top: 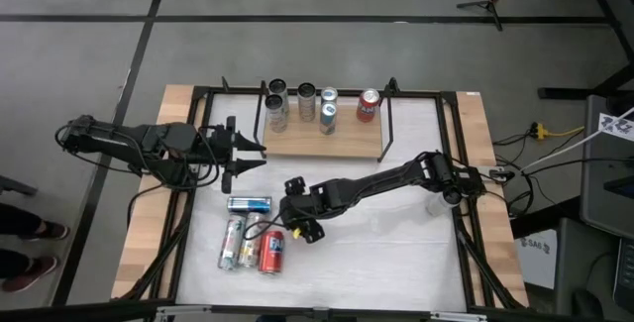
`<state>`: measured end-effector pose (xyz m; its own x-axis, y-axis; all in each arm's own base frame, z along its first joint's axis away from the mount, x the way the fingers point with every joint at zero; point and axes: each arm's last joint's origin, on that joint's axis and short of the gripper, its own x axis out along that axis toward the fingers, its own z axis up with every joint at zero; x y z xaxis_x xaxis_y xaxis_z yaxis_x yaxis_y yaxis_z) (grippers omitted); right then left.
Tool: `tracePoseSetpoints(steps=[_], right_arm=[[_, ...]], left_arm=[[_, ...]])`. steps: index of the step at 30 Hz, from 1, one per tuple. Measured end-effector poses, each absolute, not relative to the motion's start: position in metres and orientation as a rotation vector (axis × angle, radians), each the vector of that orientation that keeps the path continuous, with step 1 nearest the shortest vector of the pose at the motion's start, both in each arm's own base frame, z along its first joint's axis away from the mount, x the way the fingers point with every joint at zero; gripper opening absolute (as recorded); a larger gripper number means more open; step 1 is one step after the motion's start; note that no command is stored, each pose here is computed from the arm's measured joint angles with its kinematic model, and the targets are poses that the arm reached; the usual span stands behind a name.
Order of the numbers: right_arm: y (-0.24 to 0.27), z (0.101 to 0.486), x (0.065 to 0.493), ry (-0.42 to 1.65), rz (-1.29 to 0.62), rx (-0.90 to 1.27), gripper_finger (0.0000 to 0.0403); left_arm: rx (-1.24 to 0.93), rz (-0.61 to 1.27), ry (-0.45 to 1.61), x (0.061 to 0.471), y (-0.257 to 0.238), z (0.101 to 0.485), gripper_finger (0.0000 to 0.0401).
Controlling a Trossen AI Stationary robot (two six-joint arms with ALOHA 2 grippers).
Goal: Place canned beverage on shelf
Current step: Put the right red soda can on the shelf
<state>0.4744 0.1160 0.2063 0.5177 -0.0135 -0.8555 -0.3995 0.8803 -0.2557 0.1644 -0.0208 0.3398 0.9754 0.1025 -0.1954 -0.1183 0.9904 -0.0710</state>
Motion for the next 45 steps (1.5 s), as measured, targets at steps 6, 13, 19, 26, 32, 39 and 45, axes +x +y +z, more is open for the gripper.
tracePoseSetpoints(steps=[6,13,19,26,32,39,45], right_arm=[[0.116,0.227,0.476,0.981,0.287,-0.540,0.0376],[0.118,0.245,0.480,0.901,0.366,-0.687,0.0376],[0.118,0.246,0.480,0.879,0.431,-0.767,0.0376],[0.118,0.245,0.480,0.836,0.569,-0.796,0.0376],[0.101,0.244,0.482,0.858,0.604,-0.747,0.0376],[0.075,0.244,0.486,0.831,0.674,-0.588,0.0376],[0.067,0.245,0.487,0.791,0.778,-0.446,0.0376]], left_arm=[[-0.082,0.111,0.193,0.164,-0.021,0.340,0.0158],[-0.082,0.111,0.193,0.164,-0.021,0.340,0.0158],[-0.078,0.111,0.193,0.164,-0.021,0.340,0.0158],[-0.075,0.110,0.193,0.164,-0.021,0.340,0.0158],[-0.075,0.111,0.193,0.164,-0.021,0.340,0.0158],[-0.075,0.111,0.193,0.164,-0.021,0.340,0.0158],[-0.075,0.111,0.193,0.164,-0.021,0.340,0.0158]])
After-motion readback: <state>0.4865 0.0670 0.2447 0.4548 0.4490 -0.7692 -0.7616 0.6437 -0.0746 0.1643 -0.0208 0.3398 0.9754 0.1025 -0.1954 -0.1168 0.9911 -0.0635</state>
